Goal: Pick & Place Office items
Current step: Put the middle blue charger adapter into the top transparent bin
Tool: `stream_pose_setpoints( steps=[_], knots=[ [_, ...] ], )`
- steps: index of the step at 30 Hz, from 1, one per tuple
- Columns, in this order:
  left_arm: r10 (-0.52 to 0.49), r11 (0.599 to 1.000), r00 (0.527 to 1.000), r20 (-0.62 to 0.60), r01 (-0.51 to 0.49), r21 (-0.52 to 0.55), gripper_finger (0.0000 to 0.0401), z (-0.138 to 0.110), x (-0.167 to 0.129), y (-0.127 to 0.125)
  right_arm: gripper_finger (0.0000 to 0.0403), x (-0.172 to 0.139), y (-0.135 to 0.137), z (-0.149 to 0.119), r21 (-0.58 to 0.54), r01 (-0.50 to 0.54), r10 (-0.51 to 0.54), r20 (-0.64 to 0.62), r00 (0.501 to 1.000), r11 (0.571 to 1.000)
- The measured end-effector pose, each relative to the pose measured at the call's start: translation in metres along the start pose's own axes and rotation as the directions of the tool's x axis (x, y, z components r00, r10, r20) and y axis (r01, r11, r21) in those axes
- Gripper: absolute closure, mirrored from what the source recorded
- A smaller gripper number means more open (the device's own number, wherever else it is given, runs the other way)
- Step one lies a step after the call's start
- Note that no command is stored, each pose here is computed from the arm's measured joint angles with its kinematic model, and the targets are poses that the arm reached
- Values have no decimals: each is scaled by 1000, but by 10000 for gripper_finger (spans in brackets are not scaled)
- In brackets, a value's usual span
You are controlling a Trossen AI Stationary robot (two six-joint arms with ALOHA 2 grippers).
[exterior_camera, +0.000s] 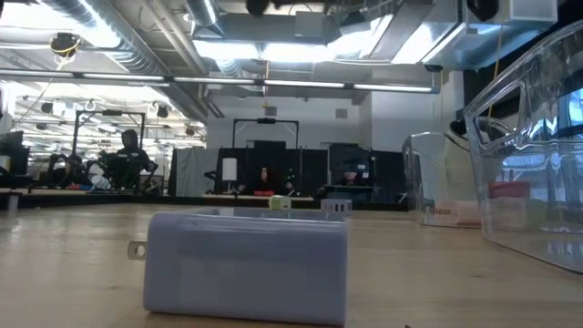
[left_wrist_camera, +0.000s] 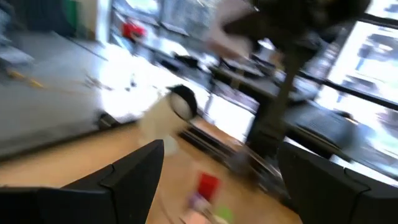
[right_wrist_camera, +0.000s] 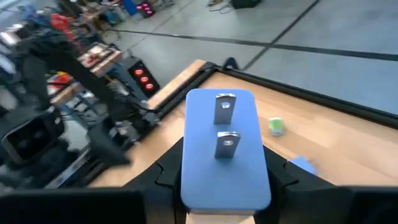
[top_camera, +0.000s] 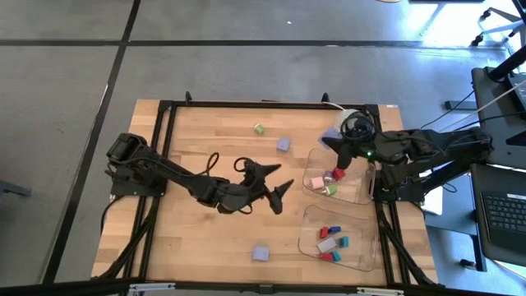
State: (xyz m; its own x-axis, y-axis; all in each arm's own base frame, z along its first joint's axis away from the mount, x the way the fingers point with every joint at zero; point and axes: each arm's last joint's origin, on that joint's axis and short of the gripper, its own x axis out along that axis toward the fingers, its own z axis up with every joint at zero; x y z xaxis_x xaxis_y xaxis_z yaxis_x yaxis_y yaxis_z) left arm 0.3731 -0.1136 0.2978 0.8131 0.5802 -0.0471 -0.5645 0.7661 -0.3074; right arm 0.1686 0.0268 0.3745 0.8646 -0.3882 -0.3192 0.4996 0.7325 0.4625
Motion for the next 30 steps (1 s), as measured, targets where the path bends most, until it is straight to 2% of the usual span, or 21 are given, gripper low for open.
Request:
stream_pose_setpoints(
  steps=[4,9,15,22,24,28,30],
  knots=[
    [-115,991,987,-115,106,-81,91,-8,4,2,278,-3,-9,-5,-20,76,-77,-41,996,997],
    [-144,985,967,-213,119,-127,91,-16,6,7,281,0,-21,-24,-54,194,-202,-222,954,979],
    [-126,988,961,-246,99,-119,91,-20,6,9,282,7,-23,-49,-124,299,-324,-414,851,946],
    [-118,990,958,-260,94,-102,91,-21,5,10,281,29,-8,-81,-254,326,-412,-509,756,911],
    [-116,991,958,-264,93,-98,91,-22,5,10,281,37,-7,-91,-313,346,-464,-516,720,885],
    [-116,991,957,-268,93,-96,91,-22,5,10,280,50,-9,-108,-442,395,-589,-520,619,805],
    [-127,990,953,-275,103,-100,91,-22,5,10,280,56,-9,-115,-473,402,-618,-538,573,784]
  ],
)
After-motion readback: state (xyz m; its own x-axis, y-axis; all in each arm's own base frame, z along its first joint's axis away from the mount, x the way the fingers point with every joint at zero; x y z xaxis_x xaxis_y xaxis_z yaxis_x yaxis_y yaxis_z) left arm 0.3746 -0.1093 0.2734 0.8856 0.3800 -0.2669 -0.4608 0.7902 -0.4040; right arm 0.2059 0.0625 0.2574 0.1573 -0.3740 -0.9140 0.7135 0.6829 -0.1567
